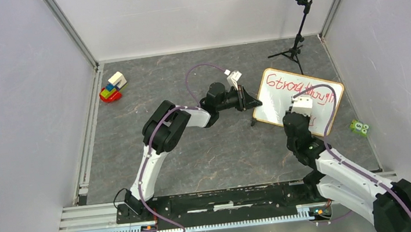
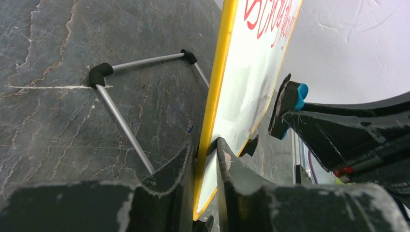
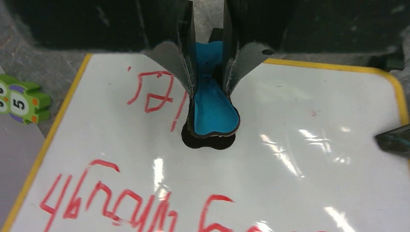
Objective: Erase the whiteboard
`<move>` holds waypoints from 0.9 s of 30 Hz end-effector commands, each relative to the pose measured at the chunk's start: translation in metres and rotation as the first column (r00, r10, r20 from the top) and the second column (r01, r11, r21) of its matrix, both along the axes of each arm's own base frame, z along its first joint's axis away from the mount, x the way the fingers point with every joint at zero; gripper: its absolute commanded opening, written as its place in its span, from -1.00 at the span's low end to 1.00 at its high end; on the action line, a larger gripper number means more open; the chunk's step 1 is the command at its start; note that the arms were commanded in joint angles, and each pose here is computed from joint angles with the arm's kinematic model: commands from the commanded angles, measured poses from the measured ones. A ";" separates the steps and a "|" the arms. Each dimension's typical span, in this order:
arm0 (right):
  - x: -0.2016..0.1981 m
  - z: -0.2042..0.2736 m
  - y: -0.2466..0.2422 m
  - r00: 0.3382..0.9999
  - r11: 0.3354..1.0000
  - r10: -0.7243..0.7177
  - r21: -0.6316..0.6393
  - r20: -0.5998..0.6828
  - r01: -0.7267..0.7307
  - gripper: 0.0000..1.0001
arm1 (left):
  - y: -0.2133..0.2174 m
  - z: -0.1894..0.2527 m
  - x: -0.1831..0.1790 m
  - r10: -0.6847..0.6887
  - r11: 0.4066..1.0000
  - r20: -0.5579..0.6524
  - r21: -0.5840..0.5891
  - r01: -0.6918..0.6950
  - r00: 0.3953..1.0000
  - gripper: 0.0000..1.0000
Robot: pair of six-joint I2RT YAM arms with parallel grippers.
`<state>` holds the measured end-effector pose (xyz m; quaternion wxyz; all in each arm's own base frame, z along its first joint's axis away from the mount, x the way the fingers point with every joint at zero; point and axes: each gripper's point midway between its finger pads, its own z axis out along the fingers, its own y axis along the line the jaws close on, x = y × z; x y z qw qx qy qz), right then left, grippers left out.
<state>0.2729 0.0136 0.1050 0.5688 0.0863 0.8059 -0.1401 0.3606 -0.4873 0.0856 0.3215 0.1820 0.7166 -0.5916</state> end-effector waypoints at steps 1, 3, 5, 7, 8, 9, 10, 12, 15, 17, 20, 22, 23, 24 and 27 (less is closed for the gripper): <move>-0.010 0.000 -0.029 0.988 0.988 -0.153 0.038 0.016 0.152 -0.84 | 0.007 0.013 0.011 0.045 0.999 0.031 -0.021 -0.044 0.999 -0.78; -0.012 0.000 -0.033 0.985 0.985 -0.168 0.056 0.032 0.166 -0.84 | 0.010 0.016 0.011 0.050 0.999 0.039 -0.020 -0.049 0.998 -0.84; -0.014 -0.001 -0.039 0.981 0.980 -0.189 0.068 0.039 0.186 -0.84 | 0.017 0.016 0.015 0.072 0.997 0.044 -0.013 -0.072 0.996 -0.88; -0.016 -0.002 -0.045 0.975 0.973 -0.219 0.078 0.047 0.215 -0.84 | 0.023 0.016 0.019 0.089 0.996 0.041 -0.010 -0.089 0.995 -0.90; -0.016 -0.003 -0.047 0.973 0.972 -0.225 0.084 0.048 0.221 -0.84 | 0.027 0.016 0.021 0.096 0.995 0.034 -0.008 -0.096 0.995 -0.91; -0.015 -0.003 -0.047 0.974 0.972 -0.222 0.087 0.047 0.218 -0.84 | 0.029 0.017 0.023 0.099 0.995 0.030 -0.012 -0.099 0.995 -0.93; -0.014 -0.003 -0.047 0.975 0.973 -0.219 0.087 0.047 0.214 -0.84 | 0.033 0.016 0.024 0.105 0.994 0.024 -0.012 -0.104 0.994 -0.93; -0.011 -0.001 -0.047 0.977 0.975 -0.208 0.084 0.049 0.203 -0.84 | 0.038 0.018 0.026 0.110 0.994 0.022 -0.014 -0.110 0.994 -0.95; -0.007 0.005 -0.049 0.978 0.977 -0.202 0.076 0.058 0.198 -0.84 | 0.043 0.023 0.025 0.110 0.994 0.039 -0.009 -0.110 0.993 -0.95; -0.007 0.008 -0.053 0.973 0.974 -0.221 0.063 0.061 0.217 -0.84 | 0.046 0.023 0.025 0.121 0.993 0.052 0.013 -0.121 0.991 -0.95; -0.004 0.011 -0.054 0.974 0.975 -0.219 0.050 0.065 0.216 -0.84 | 0.051 0.019 0.027 0.138 0.989 0.067 0.047 -0.142 0.988 -0.95; 0.001 0.010 -0.049 0.982 0.983 -0.181 0.041 0.056 0.179 -0.85 | 0.051 0.018 0.027 0.141 0.988 0.069 0.057 -0.145 0.988 -0.95; 0.004 0.008 -0.045 0.987 0.988 -0.154 0.033 0.042 0.153 -0.86 | 0.051 0.018 0.027 0.140 0.988 0.067 0.057 -0.144 0.988 -0.95; 0.005 0.006 -0.042 0.989 0.989 -0.145 0.037 0.038 0.143 -0.86 | 0.051 0.017 0.027 0.144 0.987 0.064 0.057 -0.148 0.987 -0.95; 0.010 -0.004 -0.030 0.994 0.992 -0.100 0.083 0.038 0.097 -0.85 | 0.053 0.014 0.028 0.156 0.985 0.066 0.062 -0.160 0.985 -0.95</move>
